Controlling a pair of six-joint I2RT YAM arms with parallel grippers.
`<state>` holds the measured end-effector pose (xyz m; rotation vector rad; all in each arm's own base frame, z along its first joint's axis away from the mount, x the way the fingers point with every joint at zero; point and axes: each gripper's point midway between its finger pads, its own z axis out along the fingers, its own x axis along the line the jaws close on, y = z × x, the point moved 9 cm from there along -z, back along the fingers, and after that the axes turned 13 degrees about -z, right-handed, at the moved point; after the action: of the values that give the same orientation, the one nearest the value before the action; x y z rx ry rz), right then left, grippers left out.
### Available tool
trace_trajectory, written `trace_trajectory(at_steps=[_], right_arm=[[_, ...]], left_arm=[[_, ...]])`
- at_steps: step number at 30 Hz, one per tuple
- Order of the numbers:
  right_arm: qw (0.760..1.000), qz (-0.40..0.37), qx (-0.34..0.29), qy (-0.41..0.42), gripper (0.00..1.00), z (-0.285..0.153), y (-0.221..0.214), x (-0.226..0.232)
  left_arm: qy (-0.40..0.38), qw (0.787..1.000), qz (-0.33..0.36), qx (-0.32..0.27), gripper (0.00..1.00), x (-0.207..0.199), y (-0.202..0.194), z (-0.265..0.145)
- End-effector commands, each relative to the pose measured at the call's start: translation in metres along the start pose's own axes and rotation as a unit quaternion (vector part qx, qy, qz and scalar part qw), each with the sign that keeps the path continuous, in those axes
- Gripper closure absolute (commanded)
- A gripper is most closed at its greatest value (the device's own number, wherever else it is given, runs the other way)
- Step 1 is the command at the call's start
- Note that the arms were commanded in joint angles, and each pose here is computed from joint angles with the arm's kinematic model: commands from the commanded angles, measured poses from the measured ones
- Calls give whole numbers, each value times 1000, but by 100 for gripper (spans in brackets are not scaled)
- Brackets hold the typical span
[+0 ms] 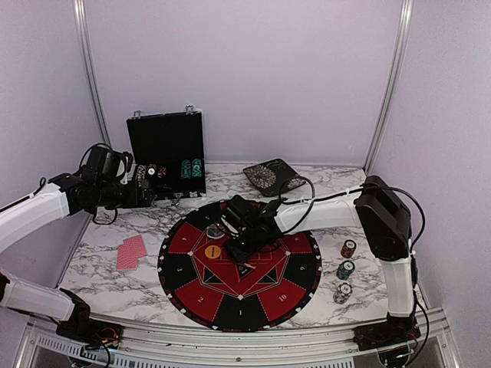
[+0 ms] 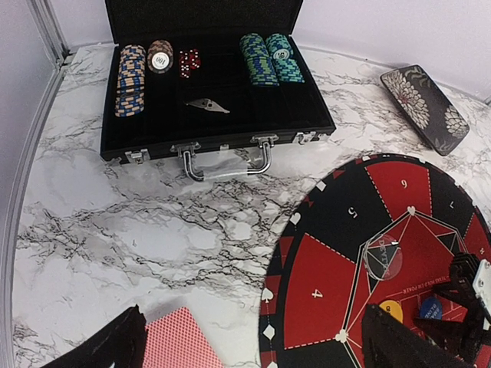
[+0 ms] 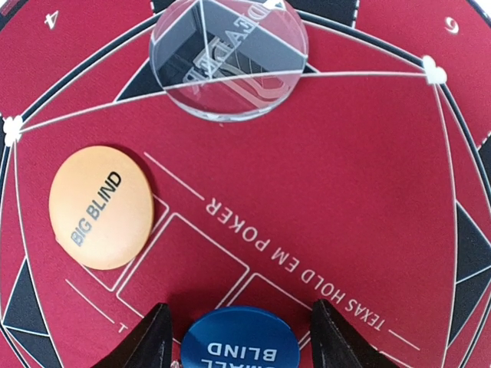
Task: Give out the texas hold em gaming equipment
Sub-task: Move the small blind button to position 7.
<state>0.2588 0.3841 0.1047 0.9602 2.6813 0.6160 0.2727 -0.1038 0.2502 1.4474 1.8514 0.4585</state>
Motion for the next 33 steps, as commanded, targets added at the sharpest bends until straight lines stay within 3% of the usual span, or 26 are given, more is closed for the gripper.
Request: trace_trajectory(at_steps=[1, 12, 19, 33], right_arm=[[1000, 6, 26, -15, 41, -7, -11, 2], [999, 28, 26, 1, 44, -13, -23, 4], [999, 27, 33, -12, 52, -5, -23, 2], [993, 54, 56, -93, 53, 6, -41, -50]], left_arm=[[1, 1000, -6, 2, 1, 2, -1, 3], [0, 1000, -10, 7, 1, 2, -1, 5], [-4, 1000, -16, 16, 1, 4, -1, 9], [-7, 1000, -20, 18, 1, 4, 0, 8]])
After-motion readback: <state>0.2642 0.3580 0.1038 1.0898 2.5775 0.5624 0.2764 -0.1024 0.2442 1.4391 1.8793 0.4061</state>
